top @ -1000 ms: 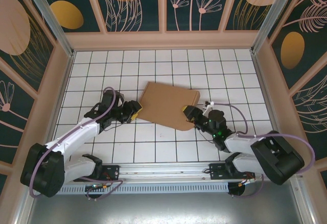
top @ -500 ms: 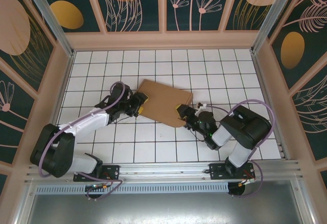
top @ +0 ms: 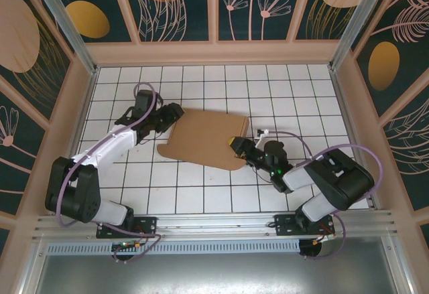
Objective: Fold the paper box
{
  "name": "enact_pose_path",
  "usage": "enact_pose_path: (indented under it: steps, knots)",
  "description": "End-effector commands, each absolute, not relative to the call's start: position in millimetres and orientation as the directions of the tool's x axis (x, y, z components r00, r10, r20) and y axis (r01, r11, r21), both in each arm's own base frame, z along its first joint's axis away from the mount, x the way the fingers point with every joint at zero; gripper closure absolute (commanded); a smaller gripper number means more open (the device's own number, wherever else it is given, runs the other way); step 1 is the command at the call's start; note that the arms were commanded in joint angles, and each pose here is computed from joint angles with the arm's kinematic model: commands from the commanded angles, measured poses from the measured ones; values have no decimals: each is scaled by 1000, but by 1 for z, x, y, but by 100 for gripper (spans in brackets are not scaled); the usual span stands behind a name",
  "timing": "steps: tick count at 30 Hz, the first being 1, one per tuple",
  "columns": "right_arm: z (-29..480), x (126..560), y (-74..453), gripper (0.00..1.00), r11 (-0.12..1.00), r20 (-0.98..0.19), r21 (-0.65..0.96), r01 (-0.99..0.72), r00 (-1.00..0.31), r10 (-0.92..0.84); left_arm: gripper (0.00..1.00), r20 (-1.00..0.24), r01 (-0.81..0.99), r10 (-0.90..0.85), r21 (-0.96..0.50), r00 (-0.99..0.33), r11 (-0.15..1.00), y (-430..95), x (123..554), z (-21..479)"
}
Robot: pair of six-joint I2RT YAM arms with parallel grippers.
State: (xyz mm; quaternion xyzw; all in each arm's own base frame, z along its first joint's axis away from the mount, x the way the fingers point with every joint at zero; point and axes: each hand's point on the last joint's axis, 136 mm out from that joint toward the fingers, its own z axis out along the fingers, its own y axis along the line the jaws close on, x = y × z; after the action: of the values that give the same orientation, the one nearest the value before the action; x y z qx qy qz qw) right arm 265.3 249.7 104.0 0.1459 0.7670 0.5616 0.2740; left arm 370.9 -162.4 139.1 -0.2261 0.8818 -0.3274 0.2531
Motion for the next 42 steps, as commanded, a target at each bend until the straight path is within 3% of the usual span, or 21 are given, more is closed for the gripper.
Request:
enact_pose_path:
  steps: [1, 6, 7, 10, 13, 21, 27, 32, 36, 42]
  knots:
    - [125, 268, 237, 53, 293, -278, 947, -131, -791, 544, 42, -305, -132, -476, -715, -825, 687, -169, 348, 129]
    - [161, 282, 217, 56, 173, -194, 979, -104, -721, 665, 36, -158, -129, -616, -909, -772, 395, -182, 326, 170]
    - [167, 284, 216, 56, 153, -179, 983, -102, -712, 679, 29, -150, -128, -649, -924, -745, 361, -178, 324, 177]
    - [185, 290, 215, 56, 87, -135, 991, -104, -693, 709, 10, -169, -86, -728, -950, -665, 299, -166, 323, 203]
    - [200, 294, 214, 56, 18, -91, 993, -113, -680, 727, 2, -195, -63, -755, -952, -626, 298, -162, 326, 218]
    - [219, 310, 200, 57, 49, -129, 988, -146, -613, 780, 3, -304, -17, -730, -918, -612, 396, -155, 322, 243]
    - [242, 318, 201, 57, -15, -93, 985, -172, -605, 791, 4, -296, 41, -707, -934, -643, 355, -176, 321, 240]
    - [259, 319, 214, 57, -86, -51, 979, -184, -630, 775, 4, -380, 201, -710, -924, -593, 326, -199, 331, 270]
    - [268, 318, 223, 57, -122, -31, 974, -190, -648, 761, 9, -403, 282, -752, -913, -521, 294, -198, 337, 284]
    - [273, 316, 230, 57, -165, 2, 969, -183, -666, 746, 19, -372, 276, -757, -925, -537, 259, -205, 346, 273]
